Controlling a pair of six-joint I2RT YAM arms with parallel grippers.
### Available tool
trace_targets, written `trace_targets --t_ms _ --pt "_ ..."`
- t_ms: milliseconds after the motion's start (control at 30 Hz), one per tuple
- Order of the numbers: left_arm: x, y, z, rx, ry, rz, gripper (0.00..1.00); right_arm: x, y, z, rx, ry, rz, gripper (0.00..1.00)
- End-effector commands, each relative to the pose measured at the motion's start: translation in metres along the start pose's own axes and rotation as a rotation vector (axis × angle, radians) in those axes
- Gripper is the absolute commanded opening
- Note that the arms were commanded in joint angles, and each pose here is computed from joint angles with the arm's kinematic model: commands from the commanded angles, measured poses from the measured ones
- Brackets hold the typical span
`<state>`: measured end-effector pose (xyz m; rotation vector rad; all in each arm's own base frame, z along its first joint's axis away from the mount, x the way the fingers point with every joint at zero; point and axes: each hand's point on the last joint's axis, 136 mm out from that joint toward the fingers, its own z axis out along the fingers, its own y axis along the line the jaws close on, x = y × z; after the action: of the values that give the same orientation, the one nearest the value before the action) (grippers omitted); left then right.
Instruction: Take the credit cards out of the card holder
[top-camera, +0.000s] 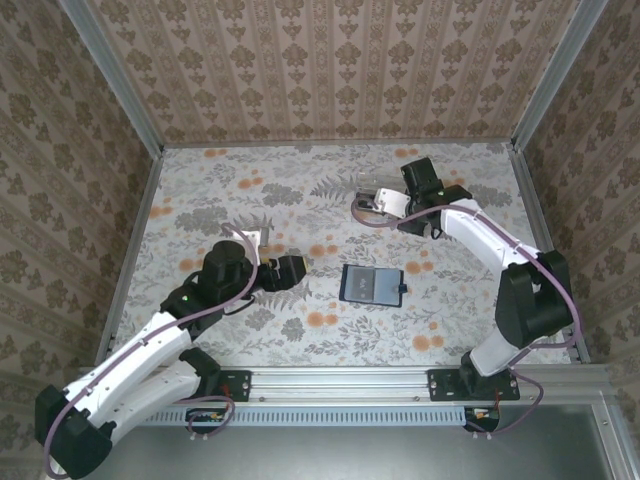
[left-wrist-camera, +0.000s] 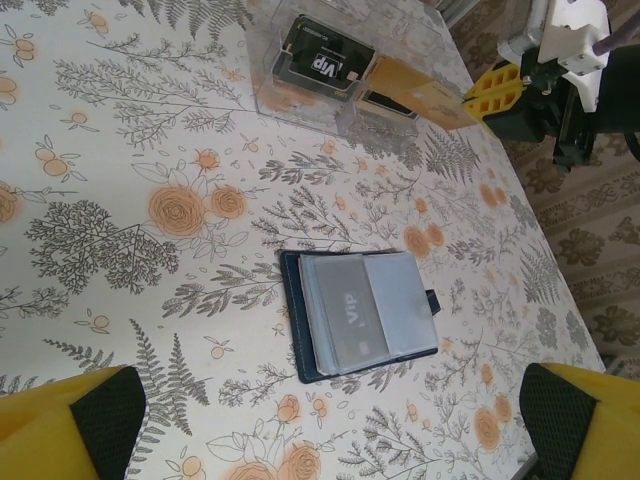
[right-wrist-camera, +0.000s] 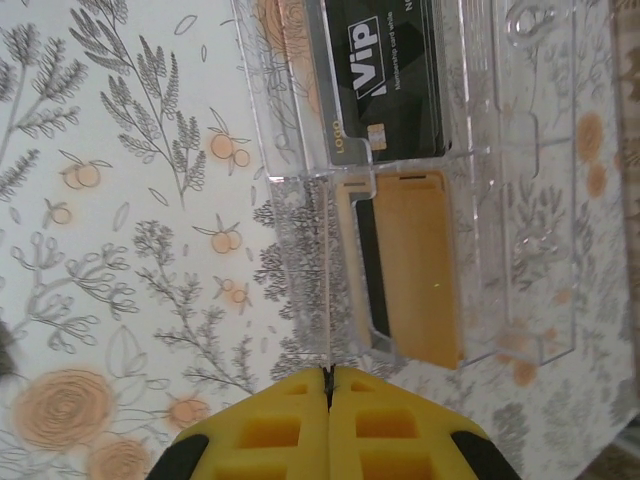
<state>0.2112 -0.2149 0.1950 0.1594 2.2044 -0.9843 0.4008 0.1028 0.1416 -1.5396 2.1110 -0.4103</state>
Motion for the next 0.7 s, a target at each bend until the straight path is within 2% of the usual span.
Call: trace_targets --t_ms 0,400,667 --pt "0.002 0.011 -0.003 -0.036 -0.010 0.007 1.00 -0.003 -0.024 0.003 0.062 0.004 -0.119 0.00" --pt "-0.004 0.020 -0.005 -0.072 -0.022 -0.010 1.00 0.016 -0.033 0.030 0.007 0.039 -0.090 0.00" --pt "-0.006 0.021 -0.001 -0.070 -0.013 -0.022 1.00 0.013 -0.037 0.035 0.013 0.028 -0.088 0.00"
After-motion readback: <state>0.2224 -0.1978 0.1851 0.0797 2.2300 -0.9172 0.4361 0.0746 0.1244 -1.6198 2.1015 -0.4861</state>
